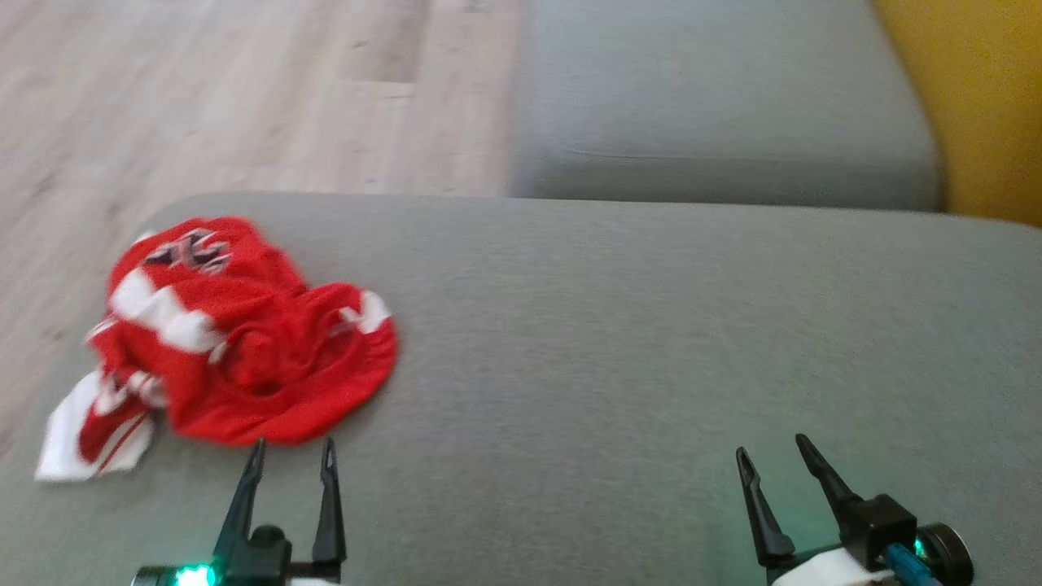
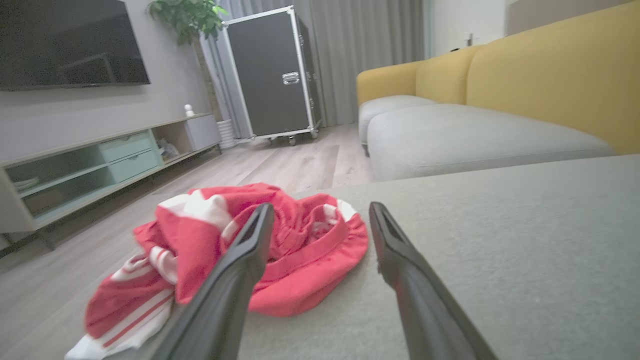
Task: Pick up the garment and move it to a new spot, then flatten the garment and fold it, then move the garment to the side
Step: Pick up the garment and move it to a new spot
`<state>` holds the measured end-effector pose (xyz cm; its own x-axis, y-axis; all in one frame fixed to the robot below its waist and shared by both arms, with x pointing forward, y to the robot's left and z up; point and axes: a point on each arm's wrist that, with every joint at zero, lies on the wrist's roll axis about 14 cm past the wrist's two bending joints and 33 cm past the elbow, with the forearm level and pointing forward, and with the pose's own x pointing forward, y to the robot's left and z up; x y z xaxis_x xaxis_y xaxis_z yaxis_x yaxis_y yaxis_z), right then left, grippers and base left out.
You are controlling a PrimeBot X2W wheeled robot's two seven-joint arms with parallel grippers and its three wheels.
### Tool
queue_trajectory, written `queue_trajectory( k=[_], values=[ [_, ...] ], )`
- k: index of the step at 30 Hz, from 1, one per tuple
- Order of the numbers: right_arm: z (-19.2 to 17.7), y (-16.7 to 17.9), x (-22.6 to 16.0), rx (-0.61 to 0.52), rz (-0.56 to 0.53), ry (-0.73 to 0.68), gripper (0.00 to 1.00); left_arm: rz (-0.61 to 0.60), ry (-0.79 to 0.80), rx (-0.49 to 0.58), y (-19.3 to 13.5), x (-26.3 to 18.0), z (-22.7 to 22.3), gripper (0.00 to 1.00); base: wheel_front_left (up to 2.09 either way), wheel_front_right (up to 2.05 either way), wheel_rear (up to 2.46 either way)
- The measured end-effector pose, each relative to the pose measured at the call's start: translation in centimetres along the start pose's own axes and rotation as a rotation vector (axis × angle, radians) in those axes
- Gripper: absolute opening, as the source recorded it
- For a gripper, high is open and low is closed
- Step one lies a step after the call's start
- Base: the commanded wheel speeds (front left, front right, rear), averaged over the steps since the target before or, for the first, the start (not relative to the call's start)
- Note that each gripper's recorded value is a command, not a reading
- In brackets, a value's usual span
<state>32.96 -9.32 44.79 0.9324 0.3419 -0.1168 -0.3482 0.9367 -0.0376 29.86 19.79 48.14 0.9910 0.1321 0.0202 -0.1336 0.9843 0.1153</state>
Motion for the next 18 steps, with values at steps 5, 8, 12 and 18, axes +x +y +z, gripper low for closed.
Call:
queue_trajectory(
  k=[5, 8, 12, 18],
  values=[
    [0.5, 3.1, 1.8, -0.017, 0.114, -0.003, 1.0, 0.125, 0.034, 0.005, 3.9, -2.6, -1.3, 1.0, 0.0, 0.0, 0.0],
    [0.7, 5.0, 2.7, -0.025, 0.181, -0.003, 1.0, 0.197, 0.04, 0.012, 6.0, -4.2, -1.5, 1.0, 0.0, 0.0, 0.0],
    [0.9, 8.0, 3.7, -0.037, 0.283, -0.001, 1.0, 0.306, 0.033, 0.017, 8.8, -6.2, -1.3, 1.0, 0.0, 0.0, 0.0],
    [0.7, 11.0, 5.2, -0.058, 0.387, 0.009, 1.0, 0.395, 0.051, 0.037, 10.7, -7.7, -1.4, 1.0, 0.0, 0.0, 0.0]
  ],
)
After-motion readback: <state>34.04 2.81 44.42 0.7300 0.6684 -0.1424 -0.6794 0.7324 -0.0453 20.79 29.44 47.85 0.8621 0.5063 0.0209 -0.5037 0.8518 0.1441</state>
